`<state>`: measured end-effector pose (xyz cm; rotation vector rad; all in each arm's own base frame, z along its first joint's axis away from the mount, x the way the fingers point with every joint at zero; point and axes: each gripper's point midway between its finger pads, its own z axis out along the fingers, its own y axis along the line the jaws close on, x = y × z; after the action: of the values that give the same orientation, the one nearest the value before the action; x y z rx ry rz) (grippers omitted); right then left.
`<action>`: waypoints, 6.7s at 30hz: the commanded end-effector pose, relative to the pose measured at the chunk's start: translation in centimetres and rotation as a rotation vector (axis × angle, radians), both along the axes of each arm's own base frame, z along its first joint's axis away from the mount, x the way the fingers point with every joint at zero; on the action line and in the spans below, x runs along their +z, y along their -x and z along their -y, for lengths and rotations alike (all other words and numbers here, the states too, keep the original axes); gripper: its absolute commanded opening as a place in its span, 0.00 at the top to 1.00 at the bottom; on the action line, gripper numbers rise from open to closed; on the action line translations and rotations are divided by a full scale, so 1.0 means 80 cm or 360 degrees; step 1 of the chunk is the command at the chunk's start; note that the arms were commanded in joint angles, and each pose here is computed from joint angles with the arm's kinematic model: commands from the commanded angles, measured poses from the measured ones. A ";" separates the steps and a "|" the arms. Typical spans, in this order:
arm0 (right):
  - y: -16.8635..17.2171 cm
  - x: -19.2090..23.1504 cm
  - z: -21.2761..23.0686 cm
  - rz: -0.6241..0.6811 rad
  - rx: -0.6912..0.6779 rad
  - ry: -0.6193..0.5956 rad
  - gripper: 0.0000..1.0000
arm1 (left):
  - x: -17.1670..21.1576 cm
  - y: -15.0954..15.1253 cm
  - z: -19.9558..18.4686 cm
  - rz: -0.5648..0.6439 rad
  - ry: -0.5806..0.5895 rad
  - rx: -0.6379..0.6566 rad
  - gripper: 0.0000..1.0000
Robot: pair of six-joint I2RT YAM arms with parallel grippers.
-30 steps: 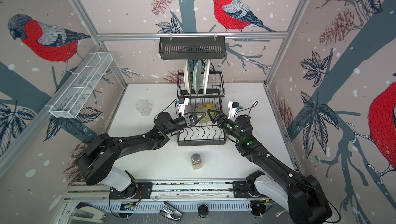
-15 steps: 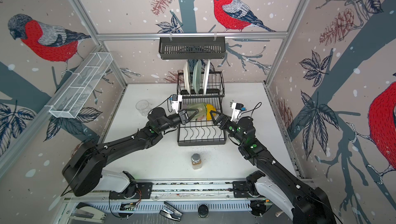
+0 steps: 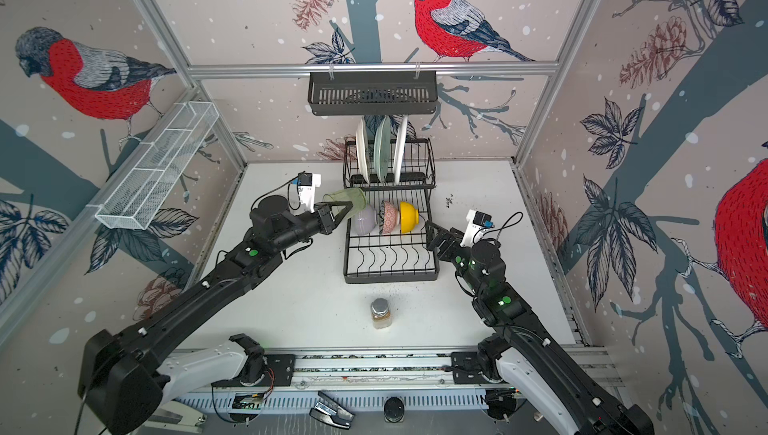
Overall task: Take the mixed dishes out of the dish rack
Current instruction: 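Open the right gripper and withdraw it while the left gripper holds the glass, then lower the green glass onto the table beside the clear glass with the left gripper, then open the left gripper and draw back while the right gripper reaches toward the yellow bowl, then close the right gripper on the rim of the yellow bowl in the rack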
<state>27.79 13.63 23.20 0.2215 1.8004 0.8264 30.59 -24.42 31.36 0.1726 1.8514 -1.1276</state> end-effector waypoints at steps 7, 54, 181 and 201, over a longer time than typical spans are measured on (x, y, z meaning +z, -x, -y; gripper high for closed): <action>-0.003 -0.006 0.010 0.0005 -0.0046 0.0118 0.00 | -0.028 -0.030 -0.070 -0.0046 -0.0374 0.0426 1.00; -0.001 -0.070 0.046 -0.0225 -0.0104 0.0362 0.01 | -0.291 -0.228 -0.142 -0.0886 -0.1332 0.0744 1.00; -0.141 -0.176 -0.101 -0.0193 0.0335 0.0713 0.38 | -0.172 -0.041 -0.099 -0.0086 -0.0498 0.0513 0.03; -0.137 -0.149 -0.097 -0.0114 0.0209 0.0886 0.45 | -0.177 -0.041 -0.095 -0.0099 -0.0495 0.0489 0.03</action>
<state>38.73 21.68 10.93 -0.2359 2.0590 0.4040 33.61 -16.67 16.44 0.0197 2.0518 -0.6311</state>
